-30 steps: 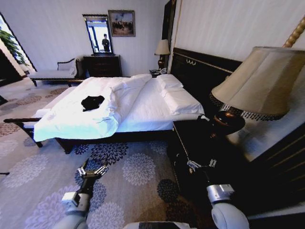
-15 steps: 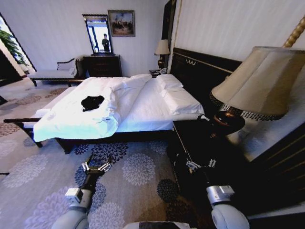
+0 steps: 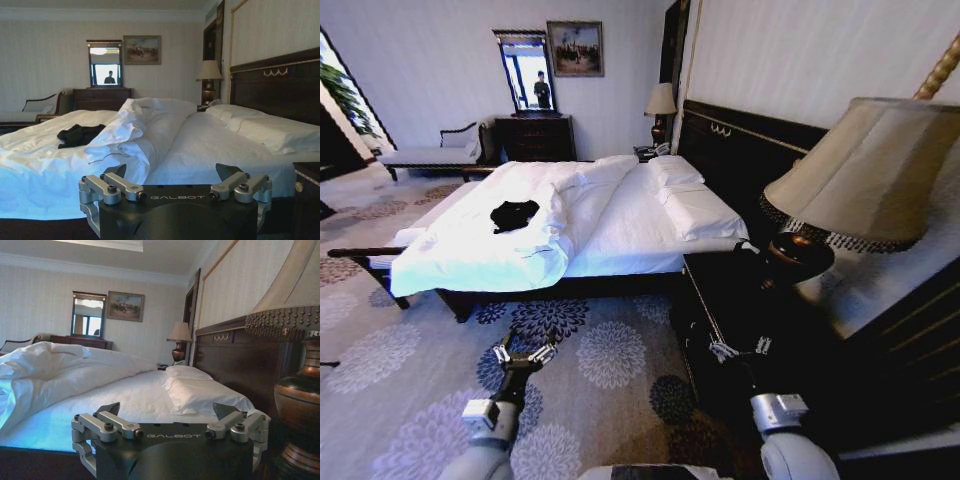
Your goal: Fold the clothes on the bed.
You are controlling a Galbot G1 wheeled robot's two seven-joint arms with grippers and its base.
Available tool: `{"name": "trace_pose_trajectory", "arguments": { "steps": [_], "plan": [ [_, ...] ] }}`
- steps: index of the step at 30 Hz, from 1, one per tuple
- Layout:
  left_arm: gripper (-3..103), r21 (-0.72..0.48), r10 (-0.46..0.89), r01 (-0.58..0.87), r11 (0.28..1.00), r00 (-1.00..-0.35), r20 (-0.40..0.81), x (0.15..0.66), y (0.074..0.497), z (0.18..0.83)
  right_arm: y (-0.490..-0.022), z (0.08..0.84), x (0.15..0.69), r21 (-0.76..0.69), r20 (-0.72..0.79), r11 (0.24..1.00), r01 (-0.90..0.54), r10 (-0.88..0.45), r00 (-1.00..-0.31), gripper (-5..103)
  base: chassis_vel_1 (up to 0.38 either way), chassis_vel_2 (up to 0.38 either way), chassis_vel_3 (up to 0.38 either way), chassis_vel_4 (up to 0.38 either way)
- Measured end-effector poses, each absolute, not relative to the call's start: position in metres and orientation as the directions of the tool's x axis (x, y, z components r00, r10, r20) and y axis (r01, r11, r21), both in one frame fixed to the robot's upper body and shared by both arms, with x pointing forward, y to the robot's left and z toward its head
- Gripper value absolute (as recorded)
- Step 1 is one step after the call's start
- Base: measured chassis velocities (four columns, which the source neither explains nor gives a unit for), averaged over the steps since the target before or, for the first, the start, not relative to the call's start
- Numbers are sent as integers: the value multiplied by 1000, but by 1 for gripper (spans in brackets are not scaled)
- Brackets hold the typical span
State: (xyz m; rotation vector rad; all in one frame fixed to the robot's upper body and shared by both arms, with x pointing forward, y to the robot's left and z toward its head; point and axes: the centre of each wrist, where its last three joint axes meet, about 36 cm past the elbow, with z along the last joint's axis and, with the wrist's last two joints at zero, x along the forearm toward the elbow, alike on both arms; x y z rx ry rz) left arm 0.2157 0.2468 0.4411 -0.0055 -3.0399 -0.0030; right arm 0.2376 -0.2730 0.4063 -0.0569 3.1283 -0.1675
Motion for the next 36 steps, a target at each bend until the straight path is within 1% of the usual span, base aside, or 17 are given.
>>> {"name": "trace_pose_trajectory", "arguments": {
  "steps": [21, 36],
  "plan": [
    [100, -1, 1, 0, 1000, -995, 103, 217, 248, 443, -274, 406, 242, -107, -18, 994, -35, -37, -999, 100, 0, 0, 0, 0],
    [100, -11, 4, 3, 1000, -995, 102, 218, 249, 445, -270, 407, 238, -117, -34, 993, -9, -13, -999, 100, 0, 0, 0, 0]
  ]
}}
